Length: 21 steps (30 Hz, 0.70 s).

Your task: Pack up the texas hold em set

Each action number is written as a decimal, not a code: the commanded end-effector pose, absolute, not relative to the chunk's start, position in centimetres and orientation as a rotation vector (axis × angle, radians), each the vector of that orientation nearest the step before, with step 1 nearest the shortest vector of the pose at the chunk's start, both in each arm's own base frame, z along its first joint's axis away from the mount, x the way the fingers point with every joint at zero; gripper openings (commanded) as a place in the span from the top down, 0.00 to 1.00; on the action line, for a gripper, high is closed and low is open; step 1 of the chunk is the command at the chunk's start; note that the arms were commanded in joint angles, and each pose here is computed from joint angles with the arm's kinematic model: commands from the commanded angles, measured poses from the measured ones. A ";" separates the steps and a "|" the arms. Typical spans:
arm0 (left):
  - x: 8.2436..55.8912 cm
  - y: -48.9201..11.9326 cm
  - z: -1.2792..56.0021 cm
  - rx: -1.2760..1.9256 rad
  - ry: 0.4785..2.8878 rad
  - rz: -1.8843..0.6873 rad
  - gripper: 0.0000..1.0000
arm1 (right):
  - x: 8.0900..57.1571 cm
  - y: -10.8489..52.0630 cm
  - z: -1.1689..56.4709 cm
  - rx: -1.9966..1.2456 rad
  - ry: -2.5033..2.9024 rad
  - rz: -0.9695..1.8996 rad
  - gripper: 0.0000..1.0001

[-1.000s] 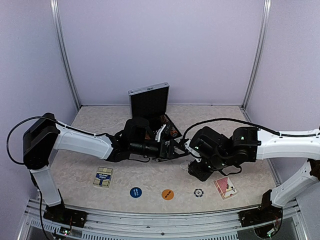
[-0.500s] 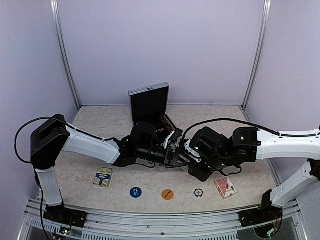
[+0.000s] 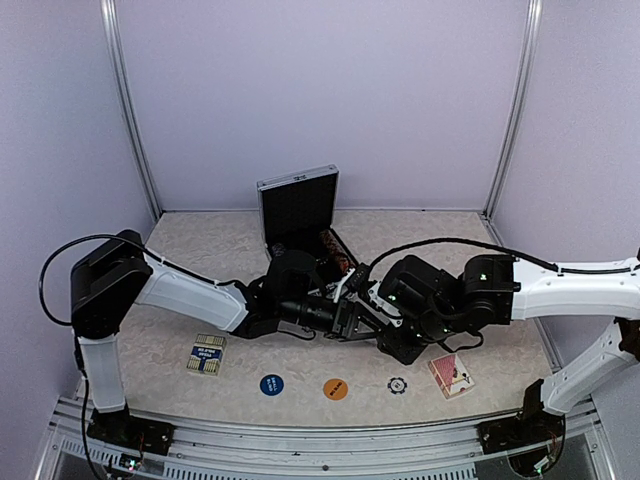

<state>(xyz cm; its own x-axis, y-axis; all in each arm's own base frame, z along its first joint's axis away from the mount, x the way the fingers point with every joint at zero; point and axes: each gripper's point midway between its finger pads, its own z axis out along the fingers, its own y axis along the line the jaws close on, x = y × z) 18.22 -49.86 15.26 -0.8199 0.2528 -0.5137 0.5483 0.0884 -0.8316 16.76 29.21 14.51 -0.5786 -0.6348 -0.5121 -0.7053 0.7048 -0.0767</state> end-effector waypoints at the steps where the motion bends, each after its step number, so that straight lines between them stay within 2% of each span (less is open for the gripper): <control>1: 17.8 -50.6 15.5 0.842 2.094 -1.826 0.76 | 16.8 30.1 15.4 -1.030 2.377 0.203 0.98; 3: 17.8 -50.6 15.5 0.845 2.094 -1.823 0.87 | 16.9 30.0 15.3 -1.028 2.376 0.195 0.98; 4: 17.8 -50.6 15.4 0.845 2.100 -1.820 0.96 | 16.9 29.9 15.4 -1.023 2.376 0.192 0.98; 5: 17.8 -50.6 15.4 0.846 2.101 -1.816 0.99 | 17.0 29.9 15.5 -1.020 2.374 0.191 0.98; 8: 18.1 -50.7 15.5 0.849 2.103 -1.796 1.00 | 17.1 29.7 15.6 -1.011 2.371 0.181 0.94; 9: 18.2 -50.7 15.4 0.856 2.104 -1.782 1.00 | 17.2 29.6 15.8 -1.002 2.368 0.176 0.86; 10: 18.4 -50.7 15.4 0.858 2.110 -1.764 1.00 | 17.3 29.6 16.0 -0.994 2.365 0.176 0.72; 12: 19.2 -50.7 15.5 0.866 2.117 -1.717 1.00 | 17.4 29.5 16.8 -0.974 2.350 0.187 0.21; 13: 19.8 -50.6 15.7 0.867 2.118 -1.689 1.00 | 17.5 29.5 17.3 -0.959 2.337 0.195 0.03; 16: 22.3 -50.0 16.2 0.861 2.132 -1.582 1.00 | 18.2 28.6 19.8 -0.857 2.280 0.222 0.00; 21: 29.2 -48.5 17.8 0.849 2.125 -1.335 1.00 | 18.6 26.8 23.3 -0.712 2.200 0.323 0.00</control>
<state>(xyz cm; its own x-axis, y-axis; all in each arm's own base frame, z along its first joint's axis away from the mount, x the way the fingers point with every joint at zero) 23.54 -50.08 16.57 -0.7686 0.2505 -0.5886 0.6367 0.2103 -0.7419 17.85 27.91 19.46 -0.5536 -0.5246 -0.6468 -0.6430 0.7628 -0.0683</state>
